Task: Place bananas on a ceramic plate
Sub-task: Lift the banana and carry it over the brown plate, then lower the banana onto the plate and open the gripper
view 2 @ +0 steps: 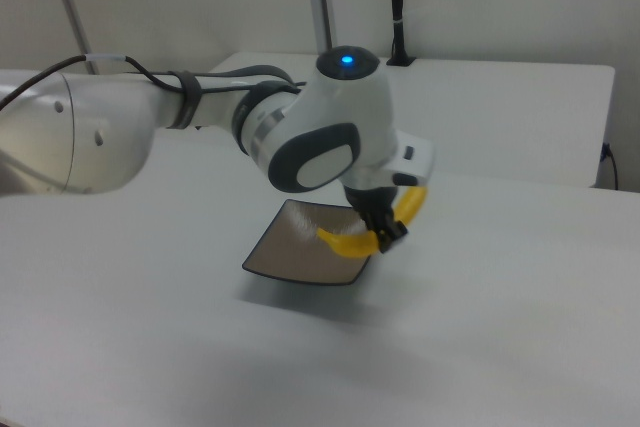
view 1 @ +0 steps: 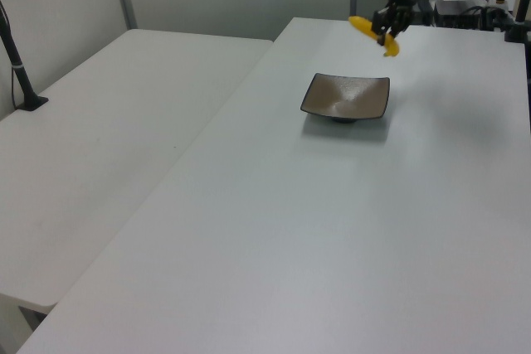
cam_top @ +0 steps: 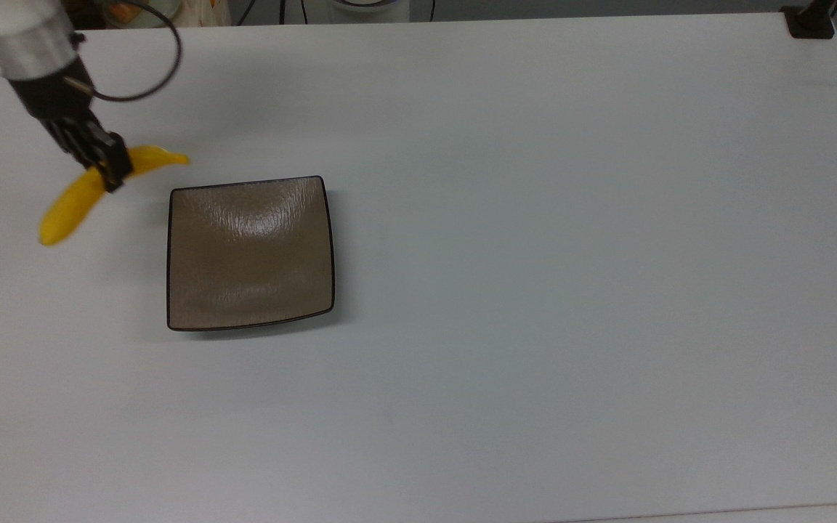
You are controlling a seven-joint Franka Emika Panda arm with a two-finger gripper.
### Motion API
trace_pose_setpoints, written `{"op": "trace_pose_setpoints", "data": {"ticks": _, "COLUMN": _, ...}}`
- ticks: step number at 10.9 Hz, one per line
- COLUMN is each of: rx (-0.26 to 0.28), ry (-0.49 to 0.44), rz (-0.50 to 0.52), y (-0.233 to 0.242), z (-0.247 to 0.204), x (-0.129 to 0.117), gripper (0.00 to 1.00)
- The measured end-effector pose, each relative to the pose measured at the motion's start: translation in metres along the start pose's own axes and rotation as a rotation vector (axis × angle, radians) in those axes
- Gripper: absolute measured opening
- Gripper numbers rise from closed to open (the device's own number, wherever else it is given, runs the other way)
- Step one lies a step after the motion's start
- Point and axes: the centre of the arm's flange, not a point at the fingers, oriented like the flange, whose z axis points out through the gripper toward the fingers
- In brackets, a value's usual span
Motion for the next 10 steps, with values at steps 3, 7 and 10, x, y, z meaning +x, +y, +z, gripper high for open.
{"op": "trace_pose_setpoints", "data": {"ticks": 3, "rx": 0.054, "ry": -0.057, "rz": -0.004, "y": -0.086, "z": 0.032, "x": -0.019, "gripper": 0.31}}
{"op": "trace_pose_setpoints", "data": {"ticks": 7, "rx": 0.058, "ry": -0.093, "rz": -0.004, "y": -0.113, "z": 0.053, "x": -0.031, "gripper": 0.78}}
{"op": "trace_pose_setpoints", "data": {"ticks": 10, "rx": 0.064, "ry": -0.09, "rz": -0.023, "y": -0.125, "z": 0.052, "x": -0.032, "gripper": 1.0}}
